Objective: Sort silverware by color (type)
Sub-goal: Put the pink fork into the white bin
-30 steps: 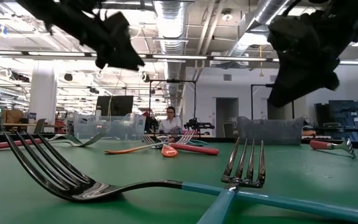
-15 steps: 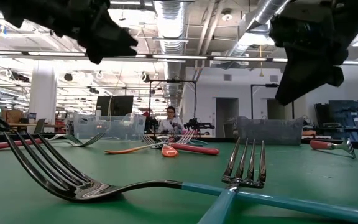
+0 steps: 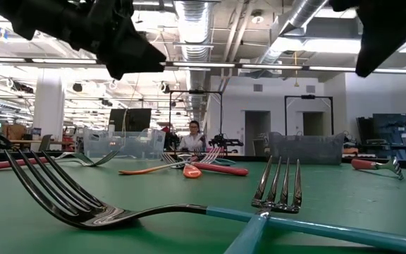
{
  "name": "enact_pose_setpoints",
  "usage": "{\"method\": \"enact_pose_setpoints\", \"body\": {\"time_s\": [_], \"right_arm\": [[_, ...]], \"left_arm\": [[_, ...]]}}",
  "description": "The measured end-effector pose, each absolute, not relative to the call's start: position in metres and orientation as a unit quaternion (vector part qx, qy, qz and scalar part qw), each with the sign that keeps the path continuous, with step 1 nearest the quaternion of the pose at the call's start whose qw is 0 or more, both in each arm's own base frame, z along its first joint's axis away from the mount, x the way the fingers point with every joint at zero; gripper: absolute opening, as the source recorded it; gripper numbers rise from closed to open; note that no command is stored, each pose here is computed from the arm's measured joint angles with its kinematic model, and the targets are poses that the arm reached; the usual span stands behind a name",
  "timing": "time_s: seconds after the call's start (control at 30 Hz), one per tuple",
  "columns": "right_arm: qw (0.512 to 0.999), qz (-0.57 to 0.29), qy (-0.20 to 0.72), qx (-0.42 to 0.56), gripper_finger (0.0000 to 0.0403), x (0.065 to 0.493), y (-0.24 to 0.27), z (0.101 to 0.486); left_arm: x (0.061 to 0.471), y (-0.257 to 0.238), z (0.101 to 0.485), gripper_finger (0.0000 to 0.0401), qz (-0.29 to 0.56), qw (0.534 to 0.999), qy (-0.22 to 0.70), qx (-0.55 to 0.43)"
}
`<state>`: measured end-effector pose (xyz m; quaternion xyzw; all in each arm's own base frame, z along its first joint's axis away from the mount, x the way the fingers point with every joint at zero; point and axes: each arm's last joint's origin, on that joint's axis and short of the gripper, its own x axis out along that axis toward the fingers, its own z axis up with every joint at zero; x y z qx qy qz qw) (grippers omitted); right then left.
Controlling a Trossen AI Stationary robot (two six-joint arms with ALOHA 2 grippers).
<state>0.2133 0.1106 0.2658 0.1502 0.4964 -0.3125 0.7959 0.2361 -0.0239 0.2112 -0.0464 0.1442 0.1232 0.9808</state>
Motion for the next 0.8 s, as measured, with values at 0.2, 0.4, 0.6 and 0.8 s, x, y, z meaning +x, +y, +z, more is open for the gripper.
{"method": "enact_pose_setpoints", "body": {"time_s": [0.2, 0.4, 0.6, 0.8], "right_arm": [[0.786, -0.258, 0.557, 0.075, 0.0111, 0.206, 0.112, 0.253], [0.743, -0.344, 0.556, 0.143, 0.0111, 0.201, 0.098, 0.232], [0.71, -0.418, 0.512, 0.241, 0.0111, 0.201, 0.084, 0.202], [0.7, -0.426, 0.5, 0.28, 0.0111, 0.204, 0.069, 0.18]], "left_arm": [[0.237, -0.027, 0.21, 0.0177, 0.108, 0.983, 0.148, -0.032], [0.236, -0.026, 0.21, 0.0178, 0.123, 0.981, 0.147, -0.044], [0.236, -0.024, 0.211, 0.0178, 0.166, 0.975, 0.136, -0.058], [0.236, -0.023, 0.211, 0.0178, 0.17, 0.975, 0.135, -0.055]]}}
